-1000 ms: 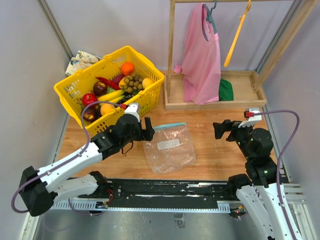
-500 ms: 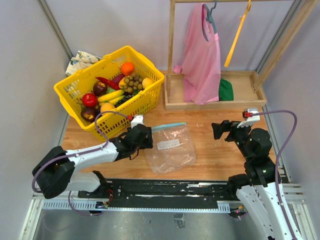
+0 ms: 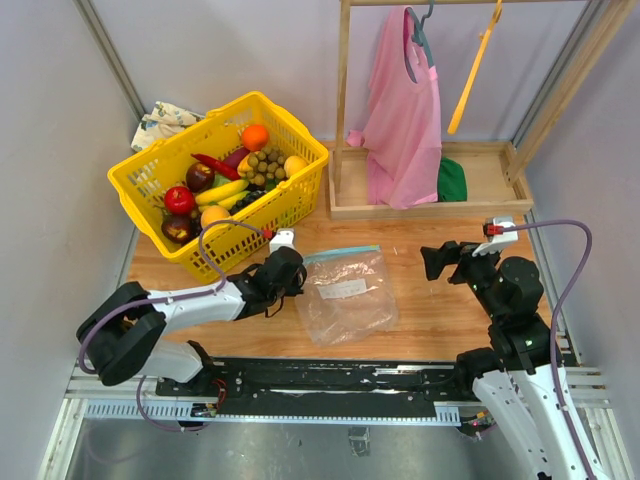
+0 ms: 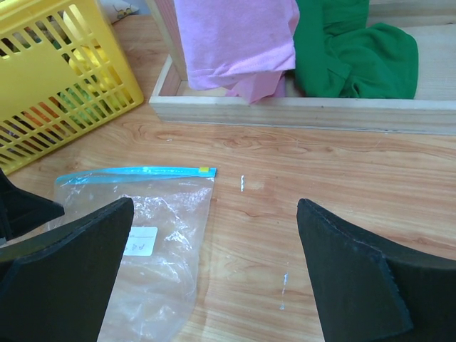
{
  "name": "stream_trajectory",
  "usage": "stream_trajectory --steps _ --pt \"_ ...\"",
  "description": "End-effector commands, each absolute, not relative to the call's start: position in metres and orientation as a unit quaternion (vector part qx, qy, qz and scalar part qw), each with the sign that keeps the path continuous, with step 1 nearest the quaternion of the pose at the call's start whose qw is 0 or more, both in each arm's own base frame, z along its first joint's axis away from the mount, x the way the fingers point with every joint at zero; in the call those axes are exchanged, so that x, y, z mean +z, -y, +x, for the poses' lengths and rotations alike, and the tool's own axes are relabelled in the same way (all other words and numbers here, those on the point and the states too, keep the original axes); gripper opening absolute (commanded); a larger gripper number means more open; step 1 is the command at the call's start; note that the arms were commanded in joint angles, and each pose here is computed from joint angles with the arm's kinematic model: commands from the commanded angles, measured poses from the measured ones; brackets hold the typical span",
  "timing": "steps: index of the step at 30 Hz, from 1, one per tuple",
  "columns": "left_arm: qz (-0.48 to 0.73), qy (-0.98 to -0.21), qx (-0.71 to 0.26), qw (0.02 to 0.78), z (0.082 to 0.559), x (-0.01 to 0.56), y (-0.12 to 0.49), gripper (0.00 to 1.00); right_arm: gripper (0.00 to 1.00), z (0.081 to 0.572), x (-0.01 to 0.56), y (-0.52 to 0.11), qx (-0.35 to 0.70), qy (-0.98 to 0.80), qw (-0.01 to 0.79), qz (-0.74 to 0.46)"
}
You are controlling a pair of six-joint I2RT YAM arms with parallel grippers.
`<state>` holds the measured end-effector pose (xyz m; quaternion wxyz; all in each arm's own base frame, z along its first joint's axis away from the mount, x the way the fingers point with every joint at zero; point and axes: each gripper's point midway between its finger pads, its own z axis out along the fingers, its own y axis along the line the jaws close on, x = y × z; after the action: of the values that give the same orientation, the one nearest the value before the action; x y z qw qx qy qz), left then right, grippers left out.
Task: Place the food in the zip-top bag and seal the zipper
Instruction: Pick up the zipper food storage bag at the center of the board, then open the zipper of the food storage bag.
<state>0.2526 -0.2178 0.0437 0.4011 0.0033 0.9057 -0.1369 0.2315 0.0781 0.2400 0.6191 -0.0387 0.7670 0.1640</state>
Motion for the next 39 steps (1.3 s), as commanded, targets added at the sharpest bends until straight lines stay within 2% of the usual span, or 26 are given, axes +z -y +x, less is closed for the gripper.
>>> stream_trajectory --steps 1,16,26,30,39 --pt "0.036 -0.877 -0.165 0.449 0.267 0.080 0.234 0.00 0.99 0.228 0.256 -0.088 0.184 -0.749 0.634 -0.056" --pt "0.282 -0.742 -0.147 0.590 0.291 0.212 0.263 0.00 0.99 0.234 0.265 -0.120 0.236 -0.757 0.596 -0.128" --pt "0.427 -0.555 -0.104 0.706 0.279 0.274 0.271 0.00 0.97 0.233 0.275 -0.143 0.275 -0.751 0.570 -0.189" --pt "0.488 -0.486 -0.079 0.720 0.270 0.286 0.277 0.00 0.93 0.233 0.282 -0.151 0.290 -0.749 0.559 -0.205" --pt "0.539 -0.416 -0.084 0.728 0.251 0.297 0.286 0.00 0.83 0.240 0.285 -0.157 0.293 -0.755 0.540 -0.228"
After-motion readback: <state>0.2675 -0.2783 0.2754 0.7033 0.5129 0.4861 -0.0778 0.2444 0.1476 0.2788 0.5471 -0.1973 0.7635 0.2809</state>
